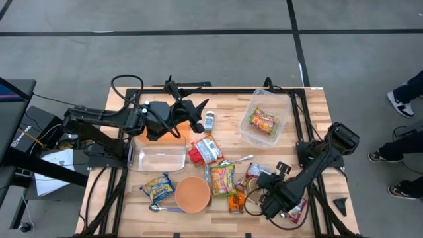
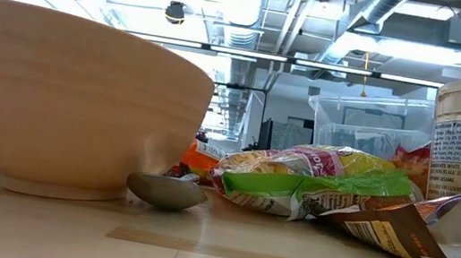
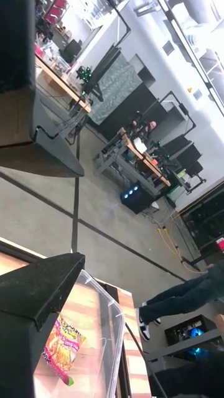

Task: Pick & Place Food Item
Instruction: Put the top red noodle pack into the top transparent bin

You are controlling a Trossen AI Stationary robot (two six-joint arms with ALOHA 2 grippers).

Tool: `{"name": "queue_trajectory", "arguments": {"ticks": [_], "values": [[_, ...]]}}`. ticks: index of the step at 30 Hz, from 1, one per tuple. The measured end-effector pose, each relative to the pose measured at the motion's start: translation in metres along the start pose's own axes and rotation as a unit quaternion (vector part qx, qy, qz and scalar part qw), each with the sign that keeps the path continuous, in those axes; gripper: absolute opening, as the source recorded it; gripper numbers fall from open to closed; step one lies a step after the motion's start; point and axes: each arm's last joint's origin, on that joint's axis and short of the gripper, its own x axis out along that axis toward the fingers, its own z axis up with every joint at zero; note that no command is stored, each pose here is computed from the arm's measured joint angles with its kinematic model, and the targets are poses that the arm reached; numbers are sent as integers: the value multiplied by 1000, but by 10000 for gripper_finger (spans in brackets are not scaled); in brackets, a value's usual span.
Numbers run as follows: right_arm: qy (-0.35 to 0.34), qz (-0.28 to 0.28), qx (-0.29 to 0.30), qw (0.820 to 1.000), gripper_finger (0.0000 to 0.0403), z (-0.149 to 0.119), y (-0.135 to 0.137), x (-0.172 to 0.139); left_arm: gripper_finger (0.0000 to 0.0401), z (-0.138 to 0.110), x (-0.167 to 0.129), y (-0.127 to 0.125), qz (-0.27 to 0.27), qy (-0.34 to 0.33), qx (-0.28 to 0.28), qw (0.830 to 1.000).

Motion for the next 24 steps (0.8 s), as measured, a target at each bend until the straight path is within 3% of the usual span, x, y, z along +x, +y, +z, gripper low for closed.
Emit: {"name": "queue_trajectory", "arguments": {"ticks": [8, 11, 18, 24], "values": [[5, -34, -29, 999, 2, -5, -7, -17, 204, 0, 0, 0, 0, 0, -16, 1000], [-1, -23, -30, 999, 1, -6, -17, -30, 204, 0, 1, 1, 2, 1, -33, 999], [-30, 5, -12, 999, 1, -5, -64, -63, 204, -2, 5, 4, 9, 5, -62, 998], [-65, 82, 25, 994, 0, -2, -109, -90, 204, -4, 9, 7, 17, 10, -66, 998]]}}
